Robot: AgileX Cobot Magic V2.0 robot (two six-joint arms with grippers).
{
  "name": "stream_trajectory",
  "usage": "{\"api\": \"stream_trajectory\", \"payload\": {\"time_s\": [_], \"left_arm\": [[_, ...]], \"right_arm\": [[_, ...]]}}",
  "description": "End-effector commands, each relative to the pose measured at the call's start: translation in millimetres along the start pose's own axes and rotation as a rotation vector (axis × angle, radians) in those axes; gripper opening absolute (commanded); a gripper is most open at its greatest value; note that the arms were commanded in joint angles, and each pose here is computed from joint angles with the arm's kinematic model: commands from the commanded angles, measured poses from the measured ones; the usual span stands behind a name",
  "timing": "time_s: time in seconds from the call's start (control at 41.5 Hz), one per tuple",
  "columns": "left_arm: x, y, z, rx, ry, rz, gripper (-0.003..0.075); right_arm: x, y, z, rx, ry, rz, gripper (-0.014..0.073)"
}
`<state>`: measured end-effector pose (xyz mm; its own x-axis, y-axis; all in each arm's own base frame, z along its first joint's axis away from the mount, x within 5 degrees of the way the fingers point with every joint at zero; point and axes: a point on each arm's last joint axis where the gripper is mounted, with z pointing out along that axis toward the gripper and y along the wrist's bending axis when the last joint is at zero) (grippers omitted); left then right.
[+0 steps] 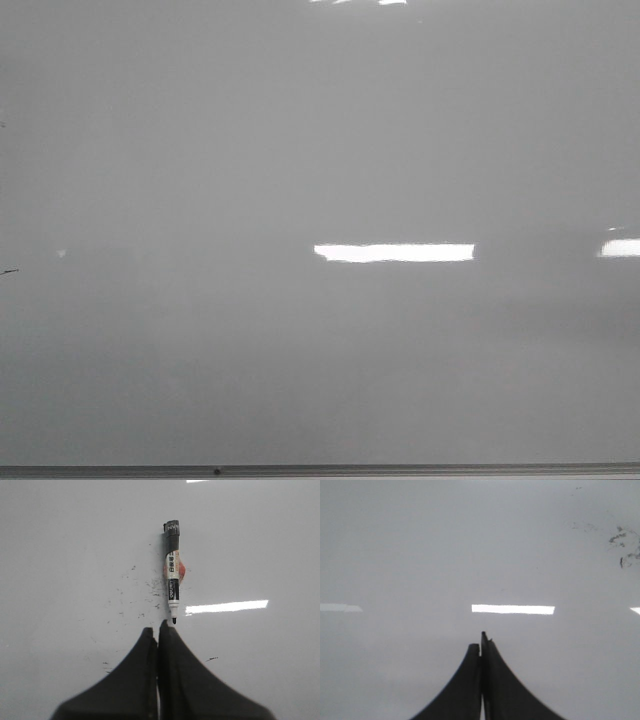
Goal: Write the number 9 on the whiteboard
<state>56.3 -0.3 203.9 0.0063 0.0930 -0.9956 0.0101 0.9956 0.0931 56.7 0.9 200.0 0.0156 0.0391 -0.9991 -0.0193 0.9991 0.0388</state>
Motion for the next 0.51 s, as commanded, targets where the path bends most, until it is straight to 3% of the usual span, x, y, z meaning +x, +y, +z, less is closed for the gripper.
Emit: {"api": "stream_trajectory", "payload": {"time_s": [0.0, 0.481], "left_arm": [[-7.8, 0.1, -1.7, -0.002, -0.097, -0.007, -0.0019], [-7.8, 0.1, -1.7, -0.002, -0.097, -0.007, -0.0019]], "right_arm": [[-9.6, 0.6, -2.0, -0.005, -0.105, -0.005, -0.0068], [-9.6, 0.6, -2.0, -0.005, -0.105, -0.005, -0.0068]]}}
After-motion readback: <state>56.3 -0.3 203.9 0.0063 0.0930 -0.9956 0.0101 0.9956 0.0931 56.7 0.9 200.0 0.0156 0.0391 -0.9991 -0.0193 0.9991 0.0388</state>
